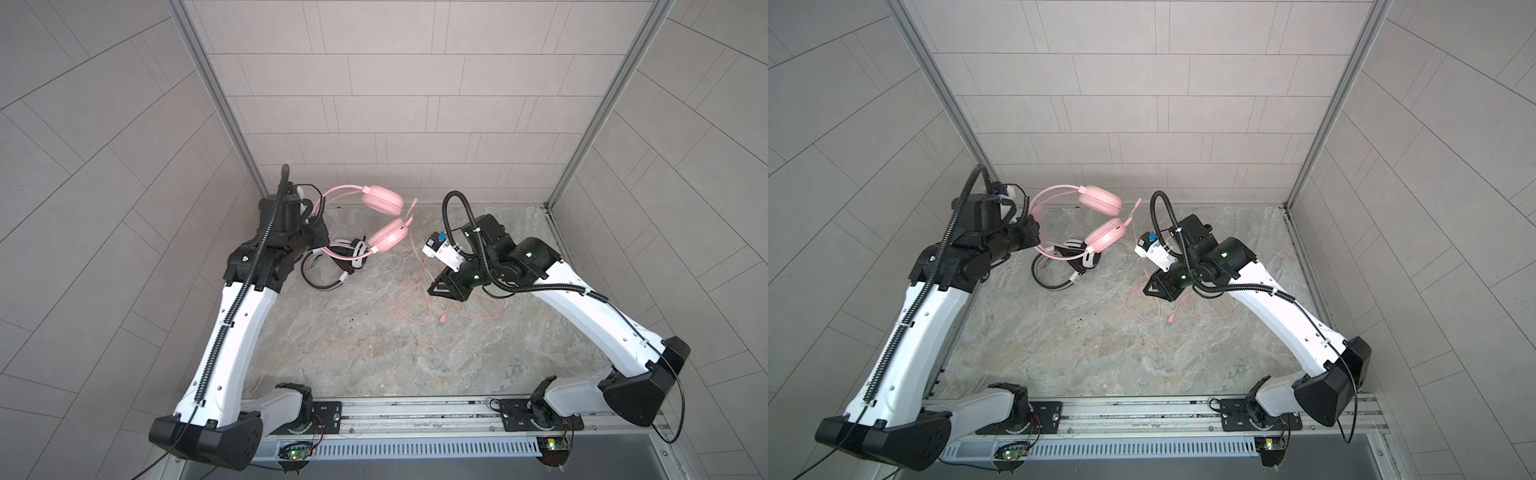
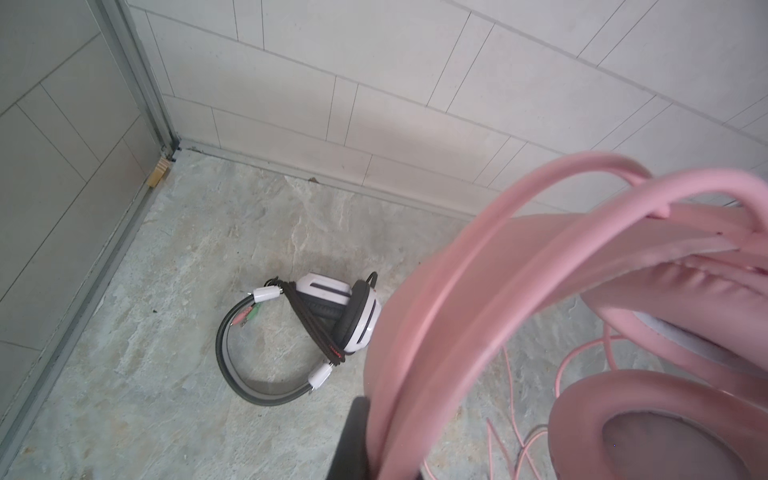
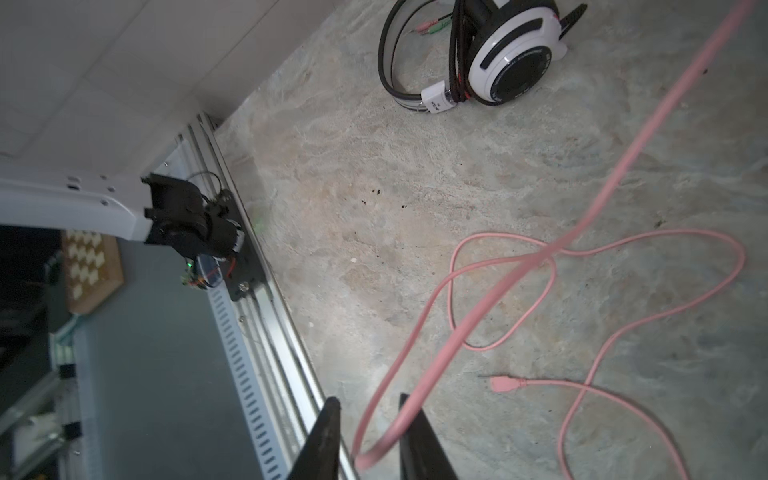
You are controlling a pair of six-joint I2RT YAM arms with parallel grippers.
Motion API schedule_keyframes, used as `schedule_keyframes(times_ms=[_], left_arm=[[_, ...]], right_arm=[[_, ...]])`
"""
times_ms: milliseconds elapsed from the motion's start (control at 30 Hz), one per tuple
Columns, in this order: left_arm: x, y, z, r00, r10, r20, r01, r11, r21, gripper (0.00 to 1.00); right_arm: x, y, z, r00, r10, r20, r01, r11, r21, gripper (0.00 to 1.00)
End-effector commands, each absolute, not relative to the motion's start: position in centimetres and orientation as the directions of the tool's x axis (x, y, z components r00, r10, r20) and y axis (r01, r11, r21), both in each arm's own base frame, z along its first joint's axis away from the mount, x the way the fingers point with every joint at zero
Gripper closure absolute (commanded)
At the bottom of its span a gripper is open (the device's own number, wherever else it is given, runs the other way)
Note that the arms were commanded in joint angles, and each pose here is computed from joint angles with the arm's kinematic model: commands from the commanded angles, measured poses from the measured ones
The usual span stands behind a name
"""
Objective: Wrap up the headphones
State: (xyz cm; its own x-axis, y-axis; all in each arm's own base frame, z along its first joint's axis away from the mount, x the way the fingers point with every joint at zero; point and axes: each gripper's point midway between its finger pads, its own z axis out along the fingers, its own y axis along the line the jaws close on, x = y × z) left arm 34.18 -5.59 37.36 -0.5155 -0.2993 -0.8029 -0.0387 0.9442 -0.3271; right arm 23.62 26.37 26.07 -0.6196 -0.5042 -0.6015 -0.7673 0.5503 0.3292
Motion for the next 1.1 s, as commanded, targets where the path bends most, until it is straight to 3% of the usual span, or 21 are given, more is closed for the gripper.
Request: schedule_keyframes(times_ms=[0, 167, 367, 567, 967, 1033, 1067], left_arm=[[34.5, -5.7, 42.9, -0.393, -0.391, -0.832, 0.009, 0.903, -0.429, 1.0], [34.2, -4.3, 46.3, -0.322, -0.44, -0.838, 0.001, 0.885, -0.465, 1.0], [34.6, -2.7, 48.7, -0.263, -0.48, -0.837, -0.013, 0.869, -0.494, 1.0], [35.5, -1.2, 49.0, -0.257, -0.51, -0.821, -0.048, 0.855, -0.516, 1.0], [37.3, 2.1, 50.1, -0.227, -0.587, -0.777, -0.074, 0.806, -0.587, 1.0], [37.4, 2.4, 50.8, -0.214, -0.589, -0.779, -0.069, 0.805, -0.589, 1.0], [37.5, 2.4, 51.0, -0.214, -0.589, -0.779, -0.066, 0.804, -0.591, 1.0]], right_arm=[[25.1, 26.0, 24.7, -0.601, -0.489, -0.632, -0.761, 0.592, 0.264, 0.57], [27.1, 25.2, 20.6, -0.634, -0.451, -0.628, -0.704, 0.672, 0.228, 0.45], [29.5, 25.6, 16.2, -0.653, -0.365, -0.664, -0.646, 0.725, 0.237, 0.36], [33.1, 26.2, 13.1, -0.65, -0.346, -0.677, -0.606, 0.773, 0.187, 0.35], [40.4, 30.5, 8.0, -0.677, -0.451, -0.582, -0.632, 0.762, 0.145, 0.29], [40.8, 31.7, 7.1, -0.662, -0.475, -0.58, -0.666, 0.728, 0.164, 0.14], [41.0, 32.0, 6.8, -0.659, -0.482, -0.577, -0.672, 0.721, 0.165, 0.13]])
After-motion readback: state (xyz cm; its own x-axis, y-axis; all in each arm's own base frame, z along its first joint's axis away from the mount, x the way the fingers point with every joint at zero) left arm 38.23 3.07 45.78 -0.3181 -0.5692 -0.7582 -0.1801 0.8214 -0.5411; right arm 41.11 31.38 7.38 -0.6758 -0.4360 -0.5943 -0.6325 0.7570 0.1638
